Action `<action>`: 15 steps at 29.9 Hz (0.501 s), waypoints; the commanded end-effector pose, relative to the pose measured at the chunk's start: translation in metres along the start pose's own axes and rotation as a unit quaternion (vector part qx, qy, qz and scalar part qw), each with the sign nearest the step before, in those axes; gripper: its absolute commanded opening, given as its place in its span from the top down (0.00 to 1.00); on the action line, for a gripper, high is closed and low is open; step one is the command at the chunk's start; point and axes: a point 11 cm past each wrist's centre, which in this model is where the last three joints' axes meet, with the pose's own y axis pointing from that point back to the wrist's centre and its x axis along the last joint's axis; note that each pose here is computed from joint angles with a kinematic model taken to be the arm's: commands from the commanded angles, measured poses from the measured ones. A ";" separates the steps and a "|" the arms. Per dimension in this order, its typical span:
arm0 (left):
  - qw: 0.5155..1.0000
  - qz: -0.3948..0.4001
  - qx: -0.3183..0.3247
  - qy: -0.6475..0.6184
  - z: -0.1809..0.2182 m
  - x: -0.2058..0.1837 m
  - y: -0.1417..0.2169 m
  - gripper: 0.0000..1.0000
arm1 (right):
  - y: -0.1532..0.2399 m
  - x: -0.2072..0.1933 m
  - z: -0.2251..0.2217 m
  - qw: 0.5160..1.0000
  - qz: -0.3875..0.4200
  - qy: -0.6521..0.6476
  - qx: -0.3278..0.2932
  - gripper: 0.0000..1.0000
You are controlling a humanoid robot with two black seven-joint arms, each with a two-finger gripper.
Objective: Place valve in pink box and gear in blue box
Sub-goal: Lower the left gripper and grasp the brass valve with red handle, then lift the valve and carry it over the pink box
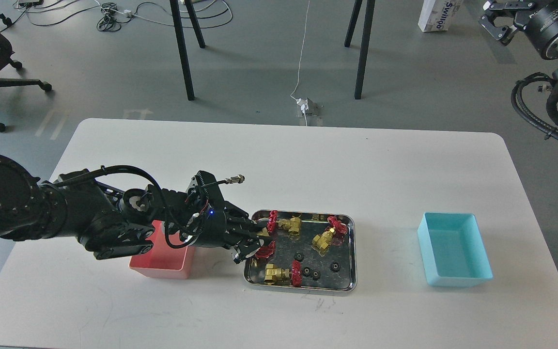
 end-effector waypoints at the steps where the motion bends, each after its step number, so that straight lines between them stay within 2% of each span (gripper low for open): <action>1: 1.000 0.008 -0.005 0.012 0.003 0.002 0.007 0.76 | 0.000 0.000 -0.001 1.000 0.001 -0.001 0.002 0.00; 5: 0.999 0.037 -0.004 0.030 0.002 0.017 0.020 0.76 | -0.001 -0.002 -0.003 1.000 -0.002 -0.002 0.004 0.00; 9: 0.997 0.056 0.014 0.055 -0.007 0.014 0.047 0.76 | -0.005 -0.008 -0.004 1.000 -0.008 0.003 0.001 0.00; 12: 0.992 0.106 0.004 0.072 0.001 0.043 0.073 0.76 | -0.015 -0.024 -0.012 1.000 -0.014 0.006 0.008 0.00; 15: 0.989 0.129 0.022 0.074 -0.007 0.054 0.098 0.76 | -0.023 -0.038 -0.005 1.000 -0.027 0.002 0.004 0.00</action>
